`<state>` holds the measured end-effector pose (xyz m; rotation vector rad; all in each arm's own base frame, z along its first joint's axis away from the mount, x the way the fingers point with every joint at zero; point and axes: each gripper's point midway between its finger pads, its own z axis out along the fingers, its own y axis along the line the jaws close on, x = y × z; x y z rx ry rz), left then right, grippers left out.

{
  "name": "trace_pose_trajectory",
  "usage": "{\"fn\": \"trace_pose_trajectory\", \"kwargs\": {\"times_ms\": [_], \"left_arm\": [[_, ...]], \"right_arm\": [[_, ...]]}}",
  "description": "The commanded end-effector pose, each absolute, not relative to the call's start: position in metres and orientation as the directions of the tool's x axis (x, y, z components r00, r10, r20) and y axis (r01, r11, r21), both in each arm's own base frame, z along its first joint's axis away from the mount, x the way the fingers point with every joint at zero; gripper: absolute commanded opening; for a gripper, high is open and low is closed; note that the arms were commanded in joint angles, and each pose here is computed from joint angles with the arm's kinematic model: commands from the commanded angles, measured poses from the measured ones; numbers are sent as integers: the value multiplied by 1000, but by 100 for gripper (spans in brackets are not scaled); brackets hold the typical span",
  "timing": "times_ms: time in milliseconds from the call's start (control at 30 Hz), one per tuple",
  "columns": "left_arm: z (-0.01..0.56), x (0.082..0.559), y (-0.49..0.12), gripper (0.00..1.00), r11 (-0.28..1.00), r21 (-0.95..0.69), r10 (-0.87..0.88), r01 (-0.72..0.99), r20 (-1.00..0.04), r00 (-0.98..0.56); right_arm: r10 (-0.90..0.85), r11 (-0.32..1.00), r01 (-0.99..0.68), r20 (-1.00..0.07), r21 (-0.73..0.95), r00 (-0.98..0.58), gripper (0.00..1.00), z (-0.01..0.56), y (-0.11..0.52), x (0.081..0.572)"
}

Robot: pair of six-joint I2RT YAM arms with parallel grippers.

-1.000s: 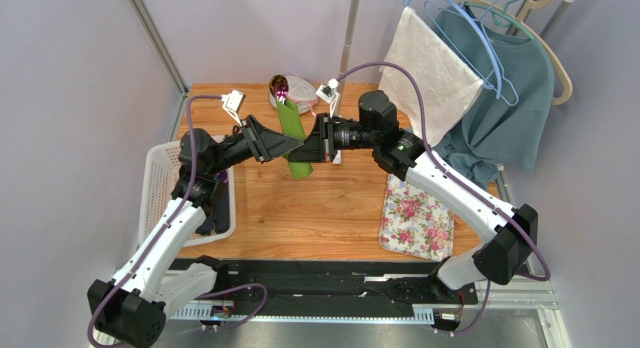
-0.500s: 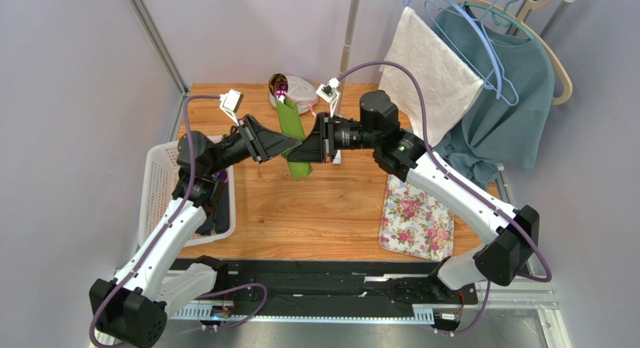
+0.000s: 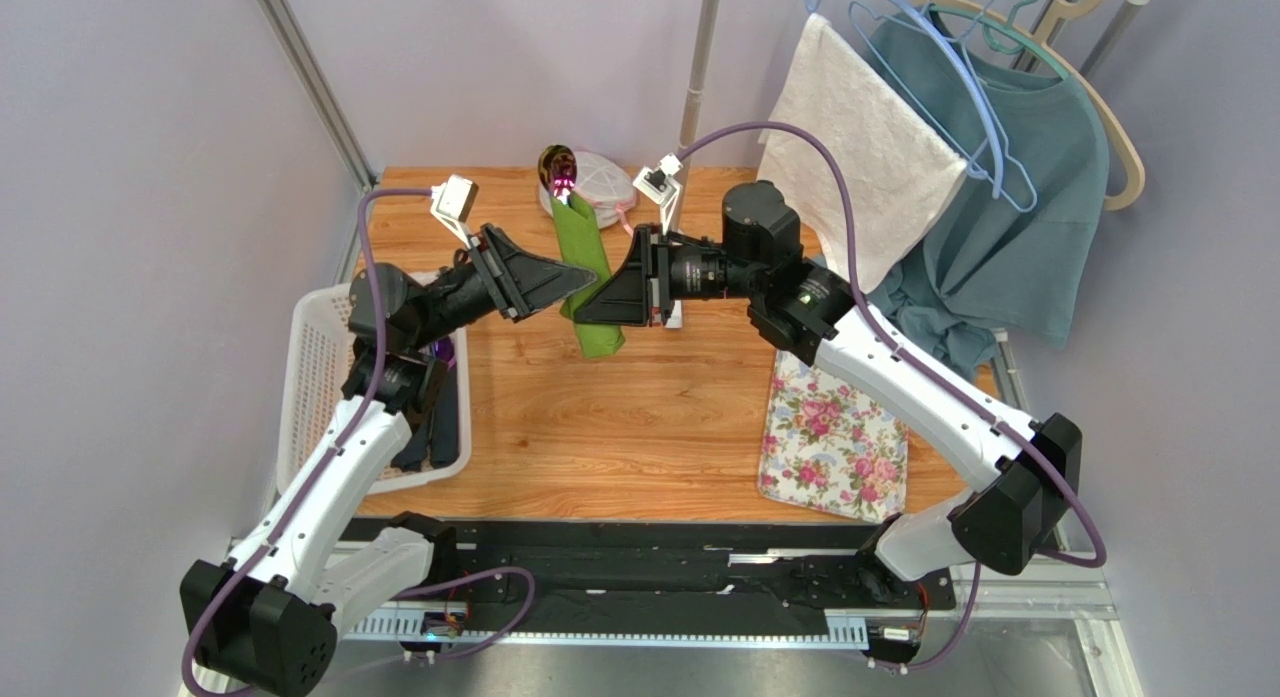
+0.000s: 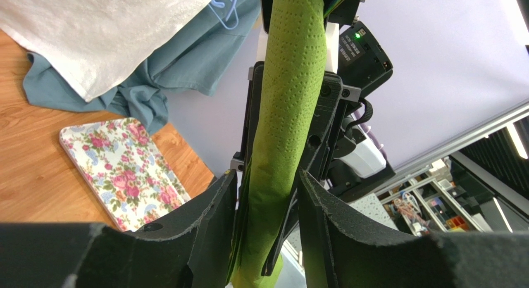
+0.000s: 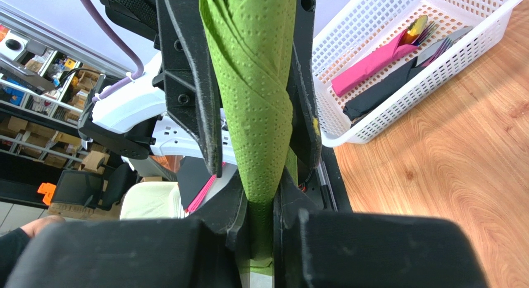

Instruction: Place the utensils on the paper napkin and roll it up

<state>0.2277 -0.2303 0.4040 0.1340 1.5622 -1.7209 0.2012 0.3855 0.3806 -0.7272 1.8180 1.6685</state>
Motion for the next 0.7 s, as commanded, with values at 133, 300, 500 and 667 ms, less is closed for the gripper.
{"fn": "trace_pose_trajectory", "kwargs": {"times_ms": [133, 300, 500, 667], "left_arm": [[406, 229, -229, 45, 81, -783, -477, 617, -574, -666], [391, 231, -231, 27, 100, -793, -455, 602, -574, -681], [382, 229, -231, 0, 92, -784, -437, 614, -585, -683], [386, 225, -225, 0, 101, -739, -418, 666, -639, -646]], "right_arm": [[50, 0, -778, -777, 628, -627, 0, 421, 380, 191], [52, -4, -780, -779, 626, -625, 0, 423, 383, 192], [48, 2, -787, -786, 617, -616, 0, 423, 384, 195], [31, 10, -779, -779, 626, -626, 25, 415, 385, 194]]}}
